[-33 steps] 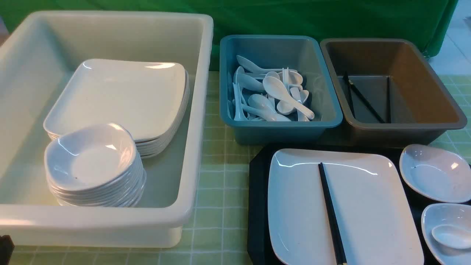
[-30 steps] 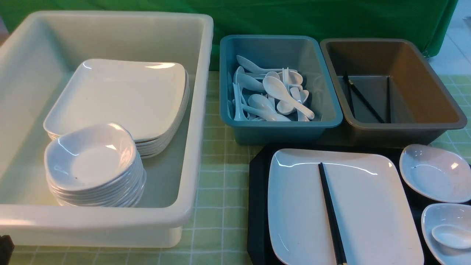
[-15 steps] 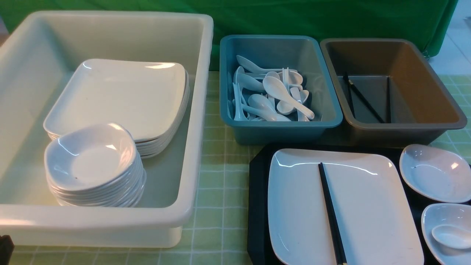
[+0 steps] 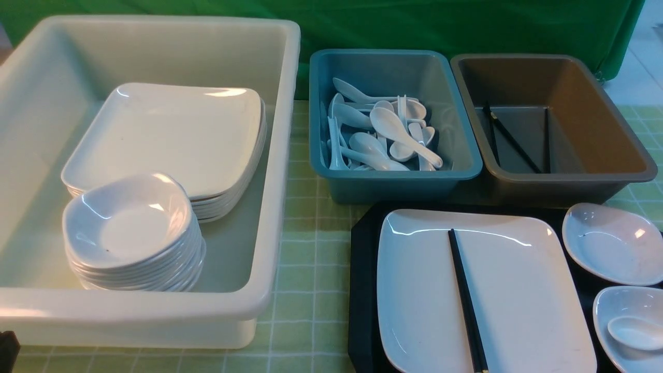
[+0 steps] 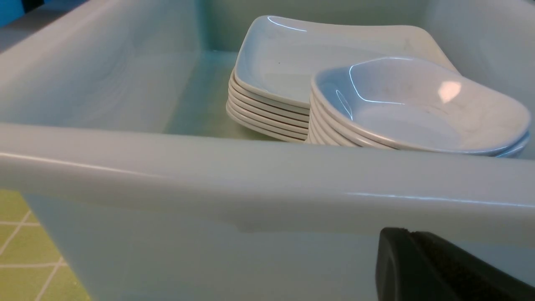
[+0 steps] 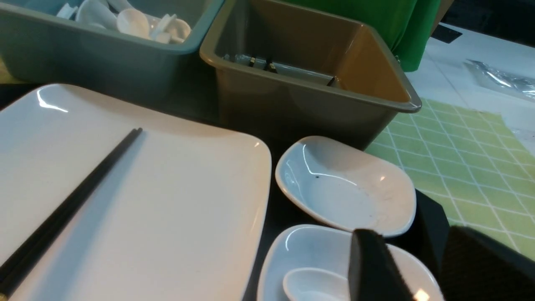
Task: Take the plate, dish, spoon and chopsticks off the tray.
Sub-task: Use the right arm to grab a soup spoon from the plate
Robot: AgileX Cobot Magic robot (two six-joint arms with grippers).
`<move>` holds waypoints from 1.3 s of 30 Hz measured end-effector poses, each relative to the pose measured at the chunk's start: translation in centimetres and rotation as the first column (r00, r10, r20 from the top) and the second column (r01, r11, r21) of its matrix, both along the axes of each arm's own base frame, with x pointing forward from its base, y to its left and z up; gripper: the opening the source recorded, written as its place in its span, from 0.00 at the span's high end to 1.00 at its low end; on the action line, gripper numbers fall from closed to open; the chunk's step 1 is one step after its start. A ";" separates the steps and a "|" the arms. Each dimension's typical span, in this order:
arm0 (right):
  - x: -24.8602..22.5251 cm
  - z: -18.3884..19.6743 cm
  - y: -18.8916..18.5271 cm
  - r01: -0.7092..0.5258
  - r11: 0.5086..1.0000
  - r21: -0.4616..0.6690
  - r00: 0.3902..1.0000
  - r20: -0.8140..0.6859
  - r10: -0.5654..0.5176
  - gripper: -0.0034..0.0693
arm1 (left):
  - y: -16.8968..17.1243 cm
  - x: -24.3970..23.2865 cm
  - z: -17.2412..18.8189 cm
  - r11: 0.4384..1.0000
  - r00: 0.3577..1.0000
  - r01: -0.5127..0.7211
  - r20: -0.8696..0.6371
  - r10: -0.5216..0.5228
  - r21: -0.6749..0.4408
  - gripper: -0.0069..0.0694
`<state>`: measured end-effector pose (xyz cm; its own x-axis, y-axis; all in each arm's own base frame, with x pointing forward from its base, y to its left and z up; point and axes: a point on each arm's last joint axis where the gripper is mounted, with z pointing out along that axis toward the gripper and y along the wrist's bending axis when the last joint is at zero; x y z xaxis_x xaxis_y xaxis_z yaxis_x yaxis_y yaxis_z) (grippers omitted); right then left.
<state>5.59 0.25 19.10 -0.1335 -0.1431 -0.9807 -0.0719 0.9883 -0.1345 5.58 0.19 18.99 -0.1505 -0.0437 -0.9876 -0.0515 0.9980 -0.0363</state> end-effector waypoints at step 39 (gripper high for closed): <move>0.1 1.2 0.4 0.022 0.434 0.901 0.999 0.000 -0.050 0.62 | 0.0 0.0 0.0 1.000 1.000 0.000 0.000 0.000 0.000 0.91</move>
